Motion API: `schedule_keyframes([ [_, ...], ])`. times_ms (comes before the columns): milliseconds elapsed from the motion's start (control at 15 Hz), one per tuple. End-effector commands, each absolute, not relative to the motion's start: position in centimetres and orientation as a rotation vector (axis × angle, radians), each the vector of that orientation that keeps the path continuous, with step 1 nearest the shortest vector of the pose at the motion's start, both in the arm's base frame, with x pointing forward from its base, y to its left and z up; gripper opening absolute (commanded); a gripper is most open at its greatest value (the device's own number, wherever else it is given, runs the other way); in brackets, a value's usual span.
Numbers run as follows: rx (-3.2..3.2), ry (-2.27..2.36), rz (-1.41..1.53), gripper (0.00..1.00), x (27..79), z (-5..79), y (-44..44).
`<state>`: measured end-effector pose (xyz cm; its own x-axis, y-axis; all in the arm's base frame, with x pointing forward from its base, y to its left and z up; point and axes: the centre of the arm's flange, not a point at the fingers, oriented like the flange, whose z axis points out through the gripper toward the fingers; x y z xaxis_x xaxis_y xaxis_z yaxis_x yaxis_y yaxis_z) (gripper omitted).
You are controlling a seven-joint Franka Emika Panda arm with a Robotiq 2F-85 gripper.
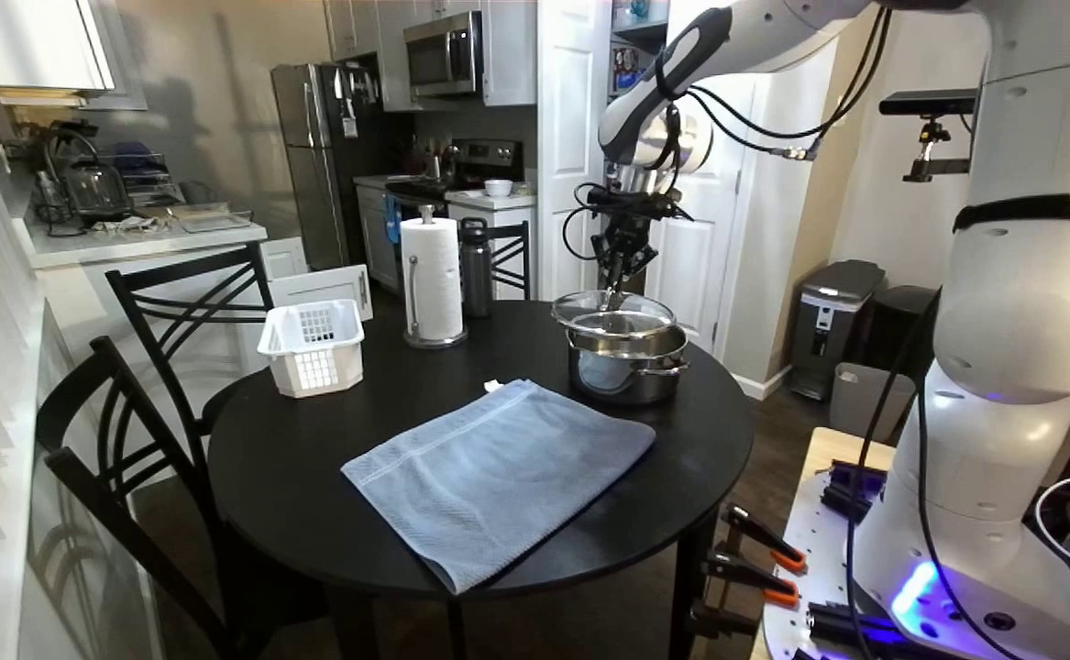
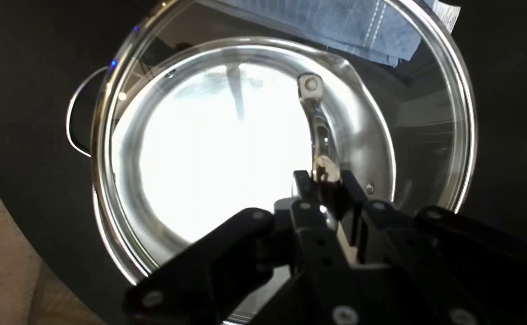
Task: Place the lid on the pot
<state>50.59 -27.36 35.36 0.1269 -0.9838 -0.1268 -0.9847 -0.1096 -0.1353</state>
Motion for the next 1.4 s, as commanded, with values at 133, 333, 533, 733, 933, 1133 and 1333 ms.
schedule_keyframes([
  [133, -2.201, 2.030, 0.061, 0.05, 54.1, 34.0, -29.5],
  [333, -2.222, 2.049, 0.084, 0.05, 54.0, 32.6, -30.2],
  [533, -2.228, 2.065, 0.095, 0.05, 53.8, 31.8, -30.8],
  [733, -2.262, 2.049, 0.132, 0.05, 53.1, 31.4, -30.4],
  [933, -2.320, 2.013, 0.172, 0.05, 52.5, 31.1, -29.4],
  [1133, -2.362, 1.995, 0.184, 0.05, 52.5, 31.1, -28.5],
  [1333, -2.377, 1.973, 0.197, 0.05, 52.8, 31.4, -27.9],
])
